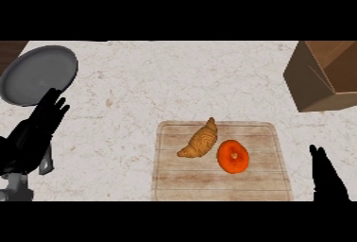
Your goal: Pick the squash from the cutting board and place it in the cardboard box
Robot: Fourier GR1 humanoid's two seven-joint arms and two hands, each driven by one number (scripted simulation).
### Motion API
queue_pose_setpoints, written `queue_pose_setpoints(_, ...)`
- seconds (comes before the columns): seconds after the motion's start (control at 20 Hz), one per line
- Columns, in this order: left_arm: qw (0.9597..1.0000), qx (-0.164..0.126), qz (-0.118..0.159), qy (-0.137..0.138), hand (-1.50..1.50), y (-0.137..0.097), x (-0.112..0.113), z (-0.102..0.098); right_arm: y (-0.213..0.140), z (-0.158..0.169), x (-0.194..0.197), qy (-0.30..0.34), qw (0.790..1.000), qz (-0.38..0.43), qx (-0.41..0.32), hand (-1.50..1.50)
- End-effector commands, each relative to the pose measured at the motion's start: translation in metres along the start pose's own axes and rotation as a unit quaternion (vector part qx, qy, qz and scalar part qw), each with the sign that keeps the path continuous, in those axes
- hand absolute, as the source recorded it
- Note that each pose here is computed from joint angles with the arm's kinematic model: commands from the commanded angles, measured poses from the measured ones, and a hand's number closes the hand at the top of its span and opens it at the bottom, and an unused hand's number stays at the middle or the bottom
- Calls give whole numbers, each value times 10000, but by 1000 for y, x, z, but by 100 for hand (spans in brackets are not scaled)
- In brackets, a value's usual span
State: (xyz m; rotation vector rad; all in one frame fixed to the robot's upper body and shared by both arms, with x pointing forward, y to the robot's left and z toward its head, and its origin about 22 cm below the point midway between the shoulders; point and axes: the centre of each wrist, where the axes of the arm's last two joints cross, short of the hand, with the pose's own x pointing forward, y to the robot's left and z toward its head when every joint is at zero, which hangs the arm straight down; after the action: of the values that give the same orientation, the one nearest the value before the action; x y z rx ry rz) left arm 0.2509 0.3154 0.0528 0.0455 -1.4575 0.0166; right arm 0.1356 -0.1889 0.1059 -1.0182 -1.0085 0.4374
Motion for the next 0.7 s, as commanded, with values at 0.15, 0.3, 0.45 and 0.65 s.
queue_pose_setpoints(0.15,10000,-67,10,42,0,-1,3,-3,-1,12,58,741,9939,380,725,-150)
queue_pose_setpoints(0.3,9999,20,94,29,0,-2,2,-8,7,4,70,868,9913,400,909,-150)
queue_pose_setpoints(0.45,9999,-20,28,98,0,1,-8,0,2,-2,78,991,9896,412,959,-150)
queue_pose_setpoints(0.65,9999,33,23,93,0,13,-6,4,12,-7,77,1103,9855,507,1189,-150)
